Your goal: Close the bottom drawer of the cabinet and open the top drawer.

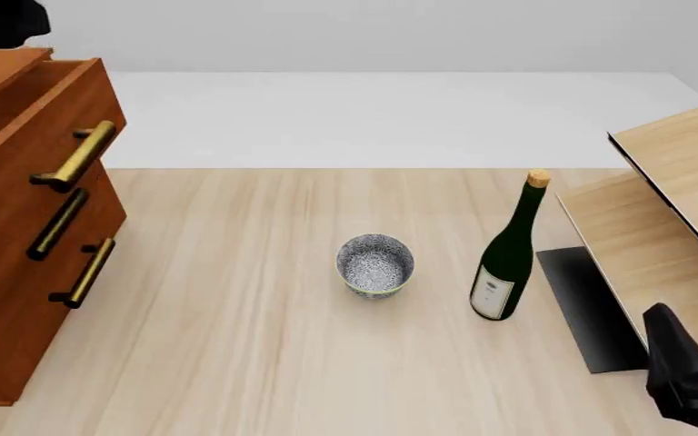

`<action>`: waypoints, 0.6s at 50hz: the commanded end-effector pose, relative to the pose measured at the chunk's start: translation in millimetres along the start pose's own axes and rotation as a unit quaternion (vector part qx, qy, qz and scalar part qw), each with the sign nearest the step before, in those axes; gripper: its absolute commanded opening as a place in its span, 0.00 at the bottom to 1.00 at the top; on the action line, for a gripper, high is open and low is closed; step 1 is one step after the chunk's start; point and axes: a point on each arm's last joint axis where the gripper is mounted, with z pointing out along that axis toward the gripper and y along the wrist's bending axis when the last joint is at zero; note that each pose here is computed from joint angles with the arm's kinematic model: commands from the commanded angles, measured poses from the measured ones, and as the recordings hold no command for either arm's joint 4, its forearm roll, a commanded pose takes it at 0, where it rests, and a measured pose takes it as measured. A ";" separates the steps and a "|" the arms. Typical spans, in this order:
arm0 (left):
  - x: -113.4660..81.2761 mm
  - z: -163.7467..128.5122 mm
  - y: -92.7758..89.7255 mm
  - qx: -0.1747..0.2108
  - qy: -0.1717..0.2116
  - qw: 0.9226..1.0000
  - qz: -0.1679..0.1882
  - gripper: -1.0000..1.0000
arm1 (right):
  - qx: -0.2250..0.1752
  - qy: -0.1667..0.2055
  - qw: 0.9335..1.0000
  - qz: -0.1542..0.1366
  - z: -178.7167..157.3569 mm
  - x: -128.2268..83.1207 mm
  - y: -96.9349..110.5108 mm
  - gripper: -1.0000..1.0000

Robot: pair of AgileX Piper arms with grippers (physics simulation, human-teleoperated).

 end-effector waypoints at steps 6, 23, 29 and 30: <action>14.0 4.3 8.7 -0.016 0.010 1.000 -0.011 1.00 | -0.002 -0.001 1.000 -0.003 -1.4 -0.2 0.2 1.00; 25.0 8.2 19.0 -0.036 0.018 0.999 -0.017 1.00 | -0.003 -0.002 1.000 -0.006 -2.2 -0.2 0.4 1.00; 30.7 13.3 20.7 -0.038 0.024 0.999 -0.022 1.00 | -0.003 -0.002 1.000 -0.007 -2.4 -0.1 0.4 1.00; 31.3 13.8 21.1 -0.039 0.025 0.999 -0.023 1.00 | -0.003 -0.002 1.000 -0.007 -2.3 0.0 0.4 1.00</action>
